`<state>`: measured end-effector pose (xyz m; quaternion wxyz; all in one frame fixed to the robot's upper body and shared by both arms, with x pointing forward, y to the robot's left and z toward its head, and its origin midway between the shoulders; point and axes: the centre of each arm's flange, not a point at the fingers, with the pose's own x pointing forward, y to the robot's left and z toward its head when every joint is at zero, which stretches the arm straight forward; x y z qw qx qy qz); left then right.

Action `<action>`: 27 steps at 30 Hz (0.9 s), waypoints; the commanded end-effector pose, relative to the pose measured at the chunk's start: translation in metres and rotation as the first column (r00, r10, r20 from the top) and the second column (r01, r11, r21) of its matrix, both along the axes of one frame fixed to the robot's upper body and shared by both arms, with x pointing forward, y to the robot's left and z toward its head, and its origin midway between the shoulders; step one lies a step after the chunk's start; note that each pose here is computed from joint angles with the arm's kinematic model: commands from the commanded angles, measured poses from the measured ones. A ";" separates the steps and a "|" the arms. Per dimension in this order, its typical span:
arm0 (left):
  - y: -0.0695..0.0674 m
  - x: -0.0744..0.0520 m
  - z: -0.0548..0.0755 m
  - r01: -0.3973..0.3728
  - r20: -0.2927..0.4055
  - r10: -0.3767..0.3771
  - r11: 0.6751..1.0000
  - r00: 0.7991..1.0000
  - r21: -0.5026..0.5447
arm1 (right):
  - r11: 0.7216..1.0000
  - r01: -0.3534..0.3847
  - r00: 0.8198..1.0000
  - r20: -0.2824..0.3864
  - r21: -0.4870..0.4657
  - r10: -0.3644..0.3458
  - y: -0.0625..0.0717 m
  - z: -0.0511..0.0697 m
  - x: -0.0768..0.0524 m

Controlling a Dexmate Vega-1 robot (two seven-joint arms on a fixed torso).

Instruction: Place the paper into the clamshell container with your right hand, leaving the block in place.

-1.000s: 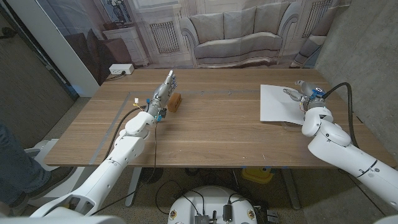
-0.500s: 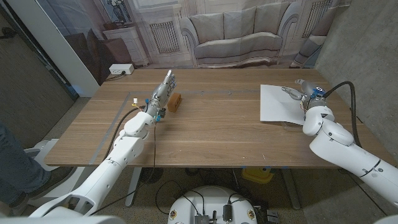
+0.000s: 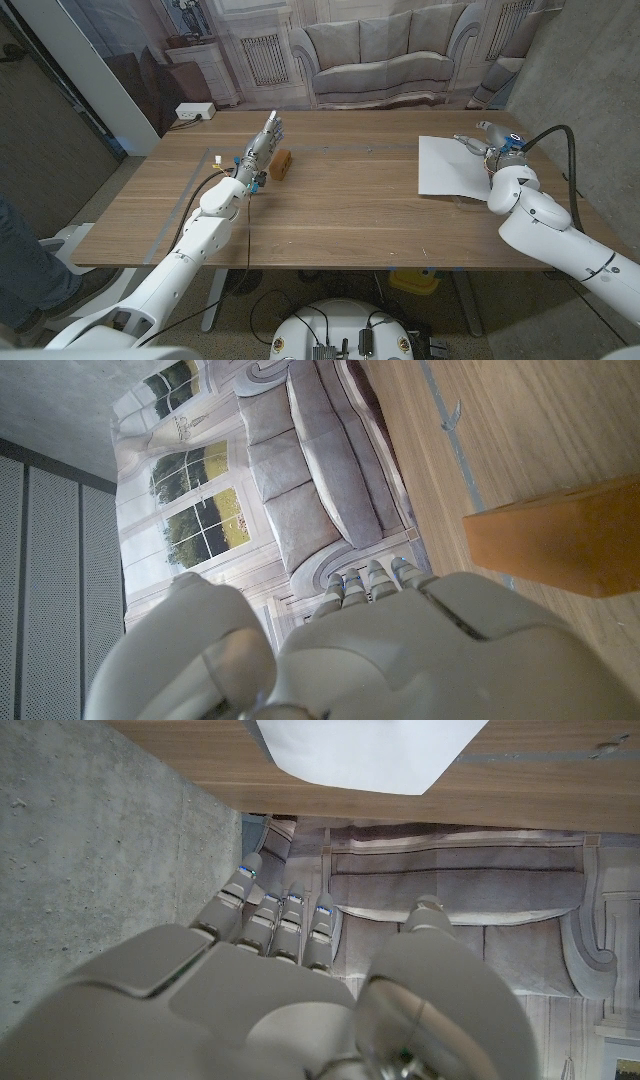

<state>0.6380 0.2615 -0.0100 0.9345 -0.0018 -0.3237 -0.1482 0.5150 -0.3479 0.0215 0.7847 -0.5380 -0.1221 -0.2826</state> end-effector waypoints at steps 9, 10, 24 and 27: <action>0.005 0.004 0.000 -0.005 -0.009 0.005 1.000 1.000 0.004 | 0.999 0.009 1.000 0.026 -0.031 -0.008 0.007 0.018 -0.009; 0.005 0.004 0.000 -0.004 -0.009 0.004 1.000 1.000 0.005 | 0.999 0.009 1.000 0.028 -0.031 -0.008 0.007 0.018 -0.010; 0.007 -0.004 0.001 -0.018 -0.009 0.018 1.000 1.000 0.021 | 1.000 0.004 0.999 0.036 -0.026 -0.003 0.010 0.016 -0.010; 0.009 -0.007 0.001 -0.026 -0.010 0.027 0.999 1.000 0.022 | 1.000 0.006 0.999 0.039 -0.029 -0.005 0.010 0.016 -0.009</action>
